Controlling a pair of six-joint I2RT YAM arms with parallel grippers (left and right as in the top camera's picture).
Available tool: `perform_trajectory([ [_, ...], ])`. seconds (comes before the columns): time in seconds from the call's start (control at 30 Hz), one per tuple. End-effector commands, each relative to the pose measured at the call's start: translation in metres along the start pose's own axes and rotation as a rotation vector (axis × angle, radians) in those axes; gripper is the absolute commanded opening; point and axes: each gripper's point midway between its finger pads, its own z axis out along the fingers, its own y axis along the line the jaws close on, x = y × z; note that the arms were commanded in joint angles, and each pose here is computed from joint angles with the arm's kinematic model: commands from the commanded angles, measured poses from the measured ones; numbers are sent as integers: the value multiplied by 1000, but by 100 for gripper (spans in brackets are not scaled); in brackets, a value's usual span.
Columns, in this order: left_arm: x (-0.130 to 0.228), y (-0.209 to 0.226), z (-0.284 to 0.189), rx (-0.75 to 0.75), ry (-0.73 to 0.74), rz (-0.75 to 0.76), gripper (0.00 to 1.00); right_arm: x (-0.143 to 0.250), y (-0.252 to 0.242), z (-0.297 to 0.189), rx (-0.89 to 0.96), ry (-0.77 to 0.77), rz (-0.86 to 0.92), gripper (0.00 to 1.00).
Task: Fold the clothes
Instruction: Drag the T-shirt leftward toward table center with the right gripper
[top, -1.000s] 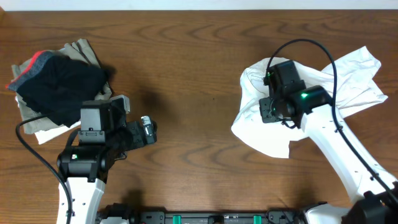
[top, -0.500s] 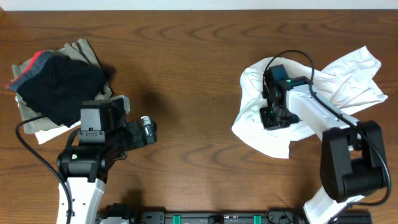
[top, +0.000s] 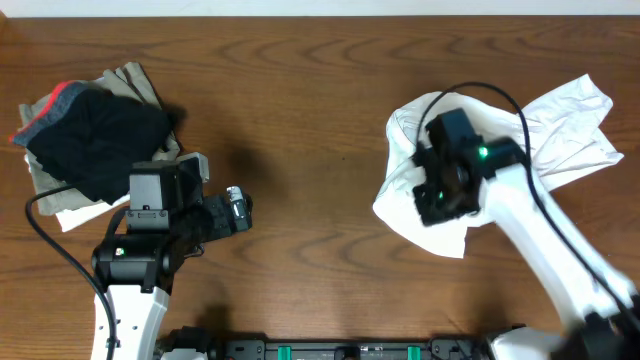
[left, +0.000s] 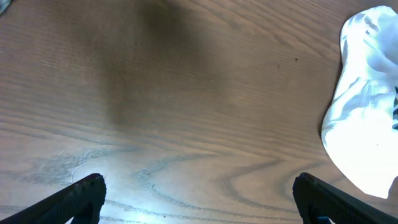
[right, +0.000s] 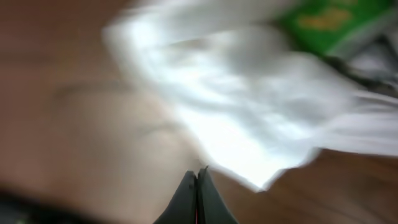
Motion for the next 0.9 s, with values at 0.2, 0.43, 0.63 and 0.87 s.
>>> perform_trajectory([
  [0.2,-6,-1,-4,-2,-19,-10,98,6,0,-19,267,-78,32,30],
  [0.43,-6,-1,-4,-3,-18,-10,98,-31,-38,-9,241,-156,168,55],
  [0.63,-6,-1,-4,-3,-18,-10,98,-39,-58,33,162,-51,118,57],
  [0.87,-6,-1,-4,-3,-18,-10,98,-36,-70,84,158,77,55,56],
])
